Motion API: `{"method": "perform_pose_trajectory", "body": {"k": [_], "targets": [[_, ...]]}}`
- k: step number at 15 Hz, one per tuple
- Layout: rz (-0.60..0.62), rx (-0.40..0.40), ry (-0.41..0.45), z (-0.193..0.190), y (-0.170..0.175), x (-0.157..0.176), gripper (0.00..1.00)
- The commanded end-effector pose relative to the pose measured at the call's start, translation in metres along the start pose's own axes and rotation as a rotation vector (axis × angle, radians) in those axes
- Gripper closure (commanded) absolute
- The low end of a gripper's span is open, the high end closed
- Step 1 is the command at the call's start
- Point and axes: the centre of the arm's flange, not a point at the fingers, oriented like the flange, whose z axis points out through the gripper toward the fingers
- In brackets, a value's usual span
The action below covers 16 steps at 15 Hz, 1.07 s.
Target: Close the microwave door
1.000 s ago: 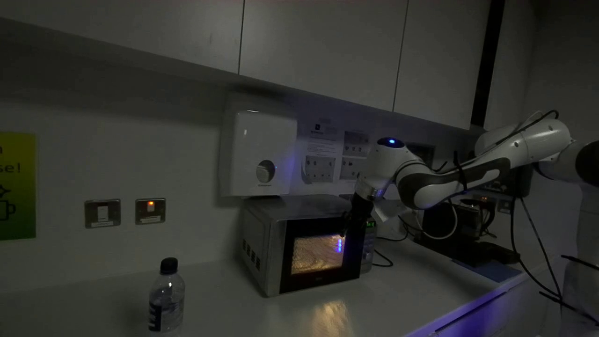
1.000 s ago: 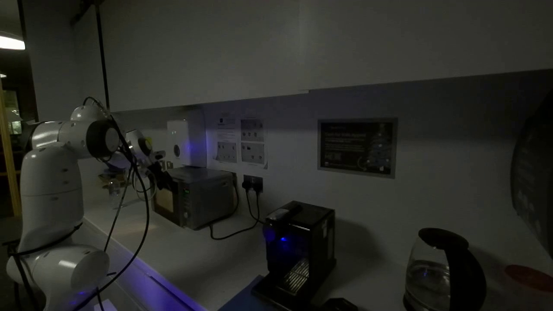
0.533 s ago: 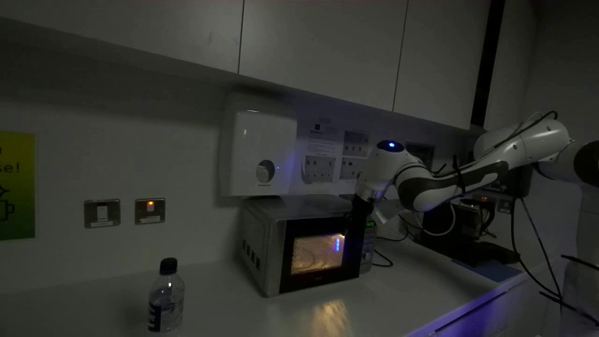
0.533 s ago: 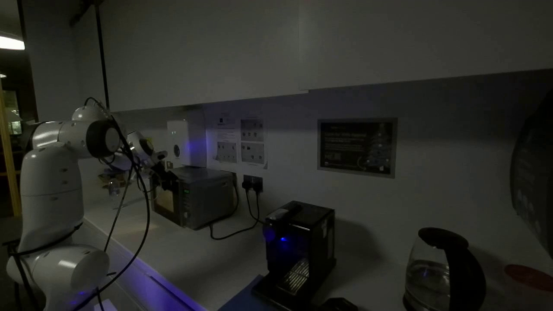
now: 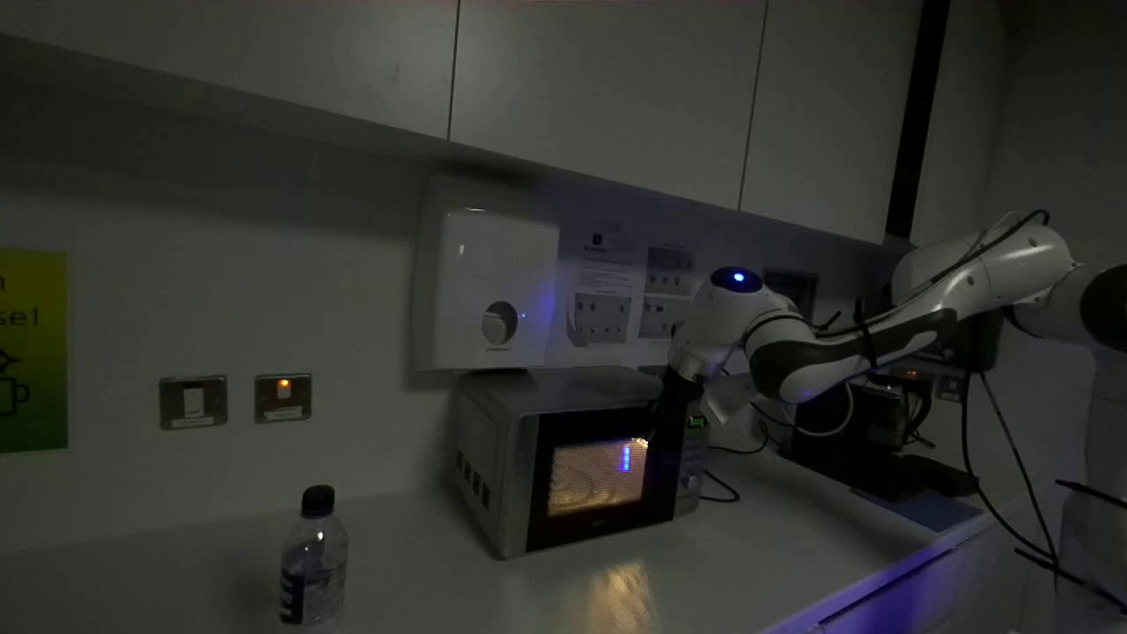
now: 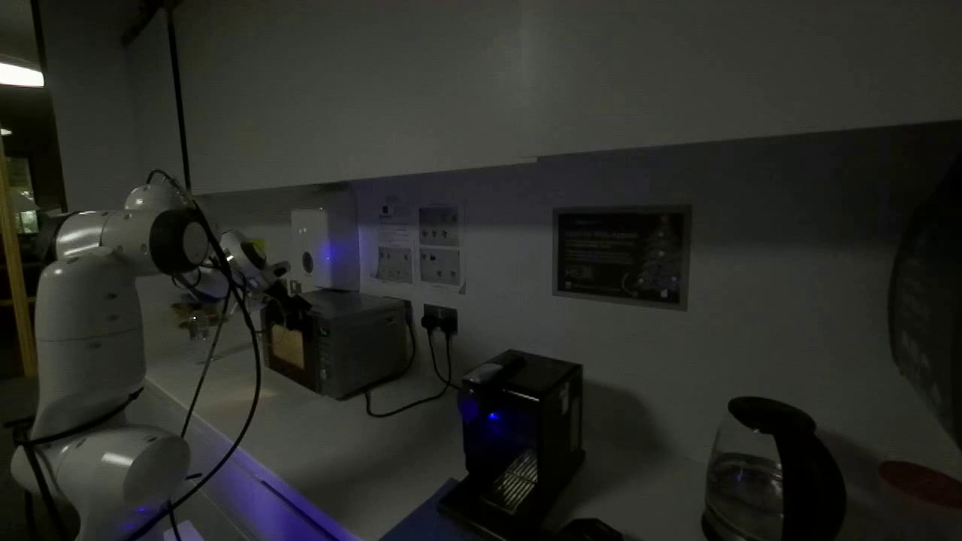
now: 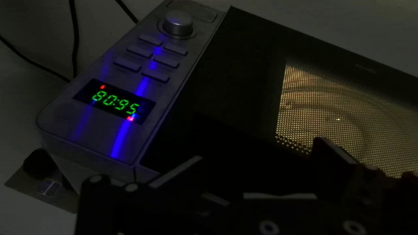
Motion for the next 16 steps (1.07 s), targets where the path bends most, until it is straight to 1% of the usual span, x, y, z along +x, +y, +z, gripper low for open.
{"method": "perform_pose_trajectory", "body": {"k": [1,6,12,16], "targets": [[-0.021,-0.047,0.053,0.0026,0.0188,0.0123,0.0],[-0.038,-0.063,0.065,0.0023,0.0184,0.0117,0.0],[-0.079,-0.126,0.105,0.002,0.0181,0.0112,0.0],[-0.097,-0.138,0.117,0.0029,0.0173,0.0085,0.0]]}}
